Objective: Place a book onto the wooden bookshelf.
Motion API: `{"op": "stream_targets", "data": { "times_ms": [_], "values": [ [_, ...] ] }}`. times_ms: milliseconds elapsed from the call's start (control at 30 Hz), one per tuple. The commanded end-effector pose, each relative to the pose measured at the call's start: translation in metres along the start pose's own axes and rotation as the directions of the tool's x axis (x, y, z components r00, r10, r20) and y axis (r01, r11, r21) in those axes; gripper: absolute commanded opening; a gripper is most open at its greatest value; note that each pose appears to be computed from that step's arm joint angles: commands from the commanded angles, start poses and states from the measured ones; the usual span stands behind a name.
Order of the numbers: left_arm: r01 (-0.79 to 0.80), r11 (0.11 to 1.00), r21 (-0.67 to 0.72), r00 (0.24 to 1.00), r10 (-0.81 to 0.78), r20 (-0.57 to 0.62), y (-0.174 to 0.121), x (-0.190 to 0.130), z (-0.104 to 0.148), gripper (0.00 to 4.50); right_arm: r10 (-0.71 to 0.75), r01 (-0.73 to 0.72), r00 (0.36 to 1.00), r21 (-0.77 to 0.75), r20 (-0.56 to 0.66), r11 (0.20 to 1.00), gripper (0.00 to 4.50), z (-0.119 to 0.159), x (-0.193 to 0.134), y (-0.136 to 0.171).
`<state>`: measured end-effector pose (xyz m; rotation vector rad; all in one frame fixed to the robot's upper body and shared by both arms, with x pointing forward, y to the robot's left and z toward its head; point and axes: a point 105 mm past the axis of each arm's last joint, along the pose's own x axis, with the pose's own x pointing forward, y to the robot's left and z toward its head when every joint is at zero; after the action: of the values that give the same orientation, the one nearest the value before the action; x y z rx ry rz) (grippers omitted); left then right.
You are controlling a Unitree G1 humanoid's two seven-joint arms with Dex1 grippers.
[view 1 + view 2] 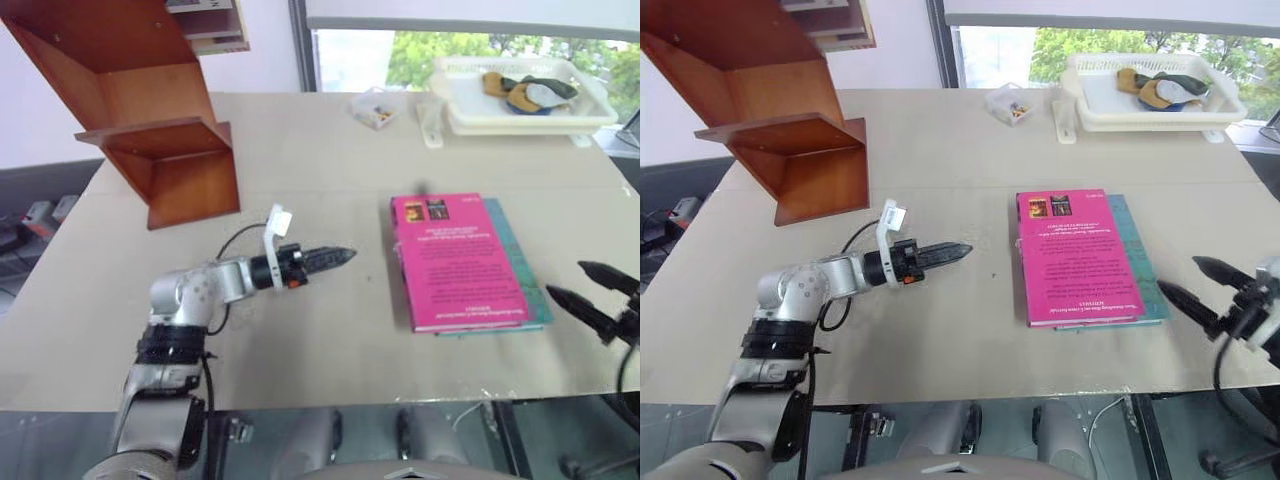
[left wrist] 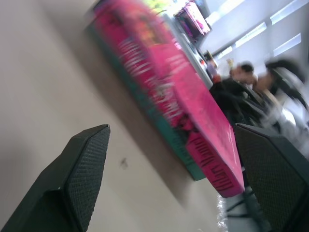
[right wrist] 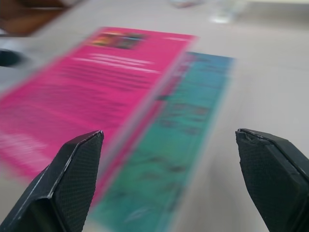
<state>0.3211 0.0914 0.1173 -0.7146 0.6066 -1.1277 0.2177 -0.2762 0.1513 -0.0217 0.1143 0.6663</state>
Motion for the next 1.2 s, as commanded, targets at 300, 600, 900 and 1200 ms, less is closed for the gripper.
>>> {"op": "stream_targets", "data": {
  "times_ms": [300,600,900,1200],
  "values": [
    [0.123,0.900,-0.419,0.987,-0.153,-0.038,-0.006,0.060,0.001,4.31,0.167,-0.169,0.986,0.094,0.025,0.981,4.50,0.015,-0.028,0.077],
    [0.158,0.865,-0.475,0.961,-0.245,-0.126,-0.025,0.105,-0.024,4.31,0.091,-0.089,0.996,0.114,-0.015,0.989,4.50,0.013,-0.049,0.087],
    [0.161,0.835,-0.526,0.959,-0.258,-0.118,-0.026,0.115,-0.026,4.31,0.061,-0.059,0.998,0.101,-0.016,0.993,4.50,0.015,-0.052,0.087],
    [0.156,0.847,-0.508,0.970,-0.229,-0.084,-0.019,0.102,-0.012,0.65,0.057,-0.055,0.998,0.085,-0.026,0.995,4.50,0.015,-0.050,0.083]
  ]
}}
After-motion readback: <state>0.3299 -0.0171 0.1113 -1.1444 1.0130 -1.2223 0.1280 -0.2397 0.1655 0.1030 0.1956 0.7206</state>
